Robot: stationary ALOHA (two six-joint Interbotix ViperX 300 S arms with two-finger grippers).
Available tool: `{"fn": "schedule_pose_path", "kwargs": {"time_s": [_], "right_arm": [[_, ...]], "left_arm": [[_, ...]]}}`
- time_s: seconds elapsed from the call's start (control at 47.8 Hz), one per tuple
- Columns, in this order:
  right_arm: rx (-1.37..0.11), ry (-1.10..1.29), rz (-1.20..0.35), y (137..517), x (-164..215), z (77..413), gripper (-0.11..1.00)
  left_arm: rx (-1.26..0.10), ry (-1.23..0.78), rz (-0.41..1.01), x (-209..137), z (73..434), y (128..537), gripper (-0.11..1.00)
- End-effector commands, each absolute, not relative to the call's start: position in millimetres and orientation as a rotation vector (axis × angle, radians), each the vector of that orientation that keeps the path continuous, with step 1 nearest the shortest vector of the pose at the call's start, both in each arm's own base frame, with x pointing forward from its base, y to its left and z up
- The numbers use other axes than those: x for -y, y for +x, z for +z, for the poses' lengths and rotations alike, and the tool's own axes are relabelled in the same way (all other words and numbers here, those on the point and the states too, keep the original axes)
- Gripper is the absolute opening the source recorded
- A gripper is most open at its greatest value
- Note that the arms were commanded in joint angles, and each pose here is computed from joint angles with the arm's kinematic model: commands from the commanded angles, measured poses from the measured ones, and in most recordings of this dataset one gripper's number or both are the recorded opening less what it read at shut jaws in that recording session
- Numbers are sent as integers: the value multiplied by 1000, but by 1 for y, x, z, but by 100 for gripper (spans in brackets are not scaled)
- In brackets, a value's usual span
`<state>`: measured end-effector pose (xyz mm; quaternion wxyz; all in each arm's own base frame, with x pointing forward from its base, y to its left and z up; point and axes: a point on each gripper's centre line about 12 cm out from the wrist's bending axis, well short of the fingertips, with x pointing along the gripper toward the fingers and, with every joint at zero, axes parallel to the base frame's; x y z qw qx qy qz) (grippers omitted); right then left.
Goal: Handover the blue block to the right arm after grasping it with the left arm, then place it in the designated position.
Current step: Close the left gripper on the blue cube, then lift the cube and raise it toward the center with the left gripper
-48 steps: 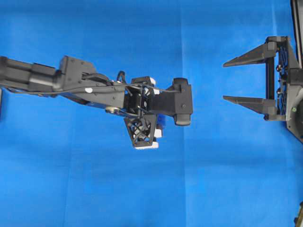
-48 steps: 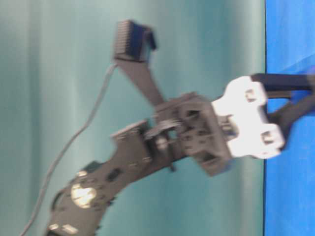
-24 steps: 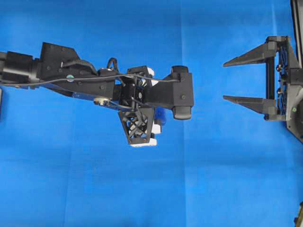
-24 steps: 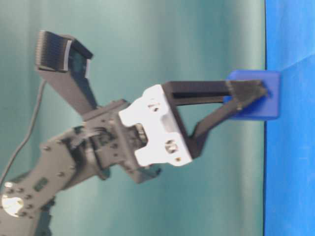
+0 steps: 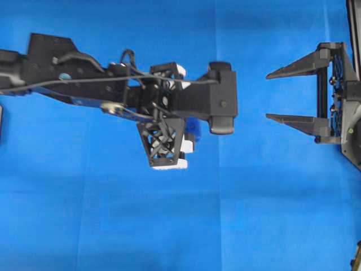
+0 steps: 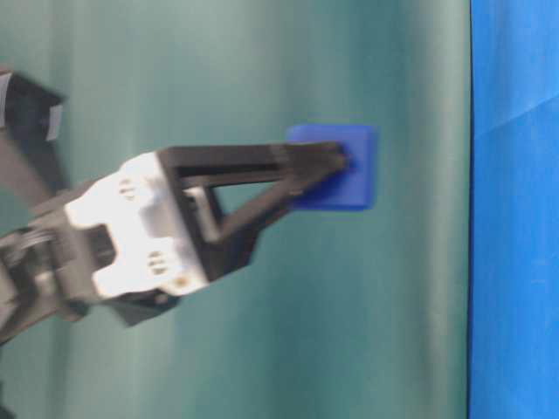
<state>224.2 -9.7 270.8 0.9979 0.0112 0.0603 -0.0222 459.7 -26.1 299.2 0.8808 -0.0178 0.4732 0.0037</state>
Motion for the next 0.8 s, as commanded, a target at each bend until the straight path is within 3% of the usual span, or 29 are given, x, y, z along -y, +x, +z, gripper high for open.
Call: {"fn": "schedule_pose_path", "kwargs": {"time_s": [0.0,0.775], "right_arm": [[-90,26,-46,227,10,282,98],[-84,25,-46,228,10,285,98]], "left_arm": [[-898,-42,14,21,337,451,46],[-906,-48,25,16,335,447,46]]}}
